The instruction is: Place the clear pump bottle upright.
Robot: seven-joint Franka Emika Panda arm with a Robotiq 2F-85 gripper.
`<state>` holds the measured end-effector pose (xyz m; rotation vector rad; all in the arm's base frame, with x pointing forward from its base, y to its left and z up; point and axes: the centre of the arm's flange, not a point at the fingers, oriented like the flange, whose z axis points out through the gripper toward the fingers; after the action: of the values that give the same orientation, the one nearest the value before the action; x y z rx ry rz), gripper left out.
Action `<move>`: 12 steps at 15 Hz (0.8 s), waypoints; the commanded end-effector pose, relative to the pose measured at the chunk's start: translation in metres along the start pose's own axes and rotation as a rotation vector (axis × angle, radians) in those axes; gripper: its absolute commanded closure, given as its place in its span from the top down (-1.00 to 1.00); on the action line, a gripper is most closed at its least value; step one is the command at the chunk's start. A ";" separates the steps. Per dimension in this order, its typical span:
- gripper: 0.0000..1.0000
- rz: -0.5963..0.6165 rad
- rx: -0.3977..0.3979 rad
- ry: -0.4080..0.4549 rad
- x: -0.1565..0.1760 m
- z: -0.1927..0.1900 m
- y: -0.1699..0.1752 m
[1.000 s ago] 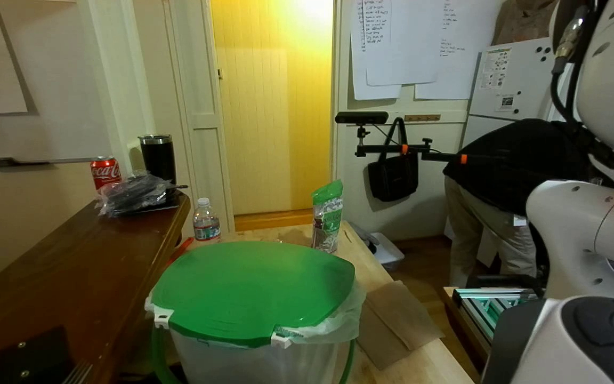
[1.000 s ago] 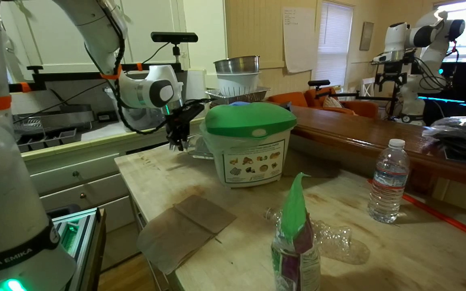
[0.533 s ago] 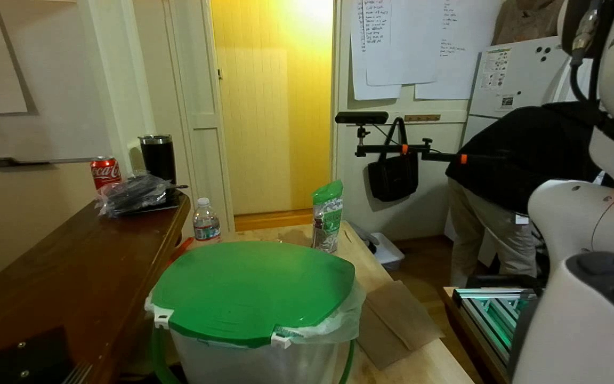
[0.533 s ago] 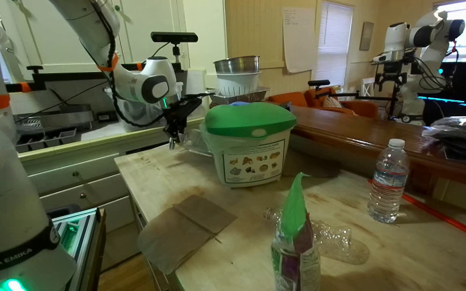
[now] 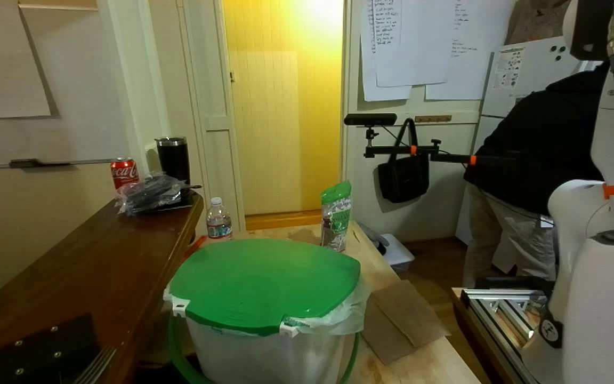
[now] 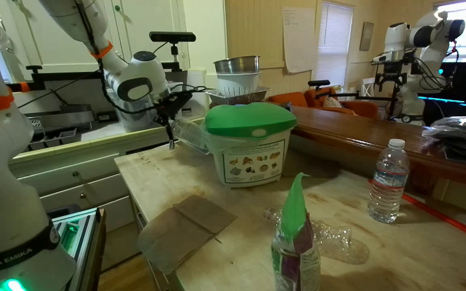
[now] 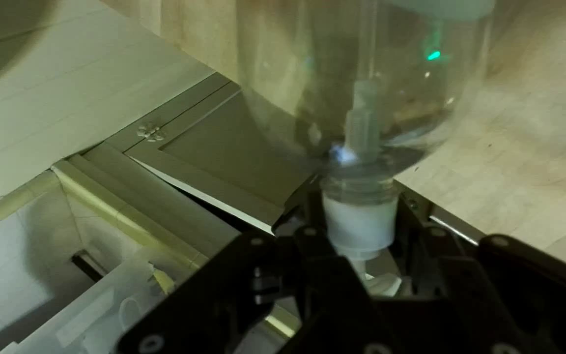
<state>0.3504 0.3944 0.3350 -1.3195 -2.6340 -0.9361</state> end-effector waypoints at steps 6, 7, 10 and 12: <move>-0.80 0.159 -0.118 0.062 -0.035 -0.051 -0.071; -0.80 0.178 -0.138 0.053 -0.036 -0.056 -0.077; -0.80 0.232 -0.194 0.020 -0.040 -0.071 -0.092; -0.80 0.269 -0.246 0.008 -0.045 -0.083 -0.100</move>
<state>0.3318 0.3216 0.3312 -1.6528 -2.3838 -1.1659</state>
